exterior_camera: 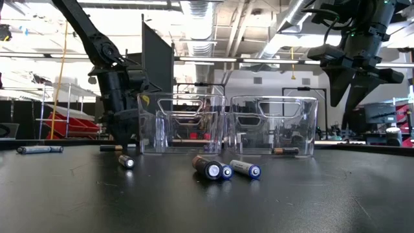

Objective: Sort batteries
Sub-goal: Put the white battery into the left transparent bin

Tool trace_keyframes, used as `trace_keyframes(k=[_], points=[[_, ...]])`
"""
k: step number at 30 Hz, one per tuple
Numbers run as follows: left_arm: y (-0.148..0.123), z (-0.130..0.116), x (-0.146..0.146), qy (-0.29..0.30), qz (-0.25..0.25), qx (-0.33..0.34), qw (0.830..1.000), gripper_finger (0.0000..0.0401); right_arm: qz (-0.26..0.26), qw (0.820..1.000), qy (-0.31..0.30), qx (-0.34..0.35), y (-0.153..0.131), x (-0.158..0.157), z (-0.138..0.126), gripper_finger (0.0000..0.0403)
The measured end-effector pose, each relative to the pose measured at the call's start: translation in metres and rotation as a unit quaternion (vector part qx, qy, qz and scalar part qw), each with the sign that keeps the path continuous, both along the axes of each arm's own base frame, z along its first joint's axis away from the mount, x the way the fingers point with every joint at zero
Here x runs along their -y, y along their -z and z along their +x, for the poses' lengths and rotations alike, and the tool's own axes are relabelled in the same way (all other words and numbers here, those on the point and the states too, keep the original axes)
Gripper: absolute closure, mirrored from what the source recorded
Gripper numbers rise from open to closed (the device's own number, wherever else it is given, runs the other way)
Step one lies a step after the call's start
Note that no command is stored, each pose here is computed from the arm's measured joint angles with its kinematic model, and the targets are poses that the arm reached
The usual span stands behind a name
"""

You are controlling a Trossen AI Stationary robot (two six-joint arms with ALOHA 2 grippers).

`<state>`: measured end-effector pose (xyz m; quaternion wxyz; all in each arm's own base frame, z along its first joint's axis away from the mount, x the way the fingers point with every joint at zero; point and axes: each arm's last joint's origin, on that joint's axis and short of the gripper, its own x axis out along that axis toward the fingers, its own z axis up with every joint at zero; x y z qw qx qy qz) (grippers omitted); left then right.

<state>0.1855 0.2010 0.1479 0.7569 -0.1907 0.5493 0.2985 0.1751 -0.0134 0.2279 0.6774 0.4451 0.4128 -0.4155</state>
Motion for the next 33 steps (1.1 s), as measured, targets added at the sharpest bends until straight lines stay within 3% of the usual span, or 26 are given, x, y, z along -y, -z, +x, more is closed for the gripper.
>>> trace_keyframes(k=[14, 21, 27, 33], points=[[0.000, -0.001, 0.001, 0.002, -0.004, -0.004, 1.000, 0.0362, 0.006, 1.000, -0.023, -0.002, 0.000, -0.001, 0.000, 0.0223], [-0.010, -0.002, 0.002, 0.000, -0.014, -0.014, 1.000, 0.0363, -0.010, 0.992, -0.124, 0.029, -0.003, -0.002, 0.009, 0.0223], [-0.036, -0.008, 0.007, -0.016, 0.007, 0.000, 1.000, 0.0363, -0.036, 0.981, -0.182, 0.049, -0.006, -0.002, 0.014, 0.0223], [-0.068, -0.021, 0.022, -0.062, 0.021, 0.040, 0.997, 0.0362, -0.023, 0.969, -0.242, 0.047, -0.005, -0.005, 0.013, 0.0223]])
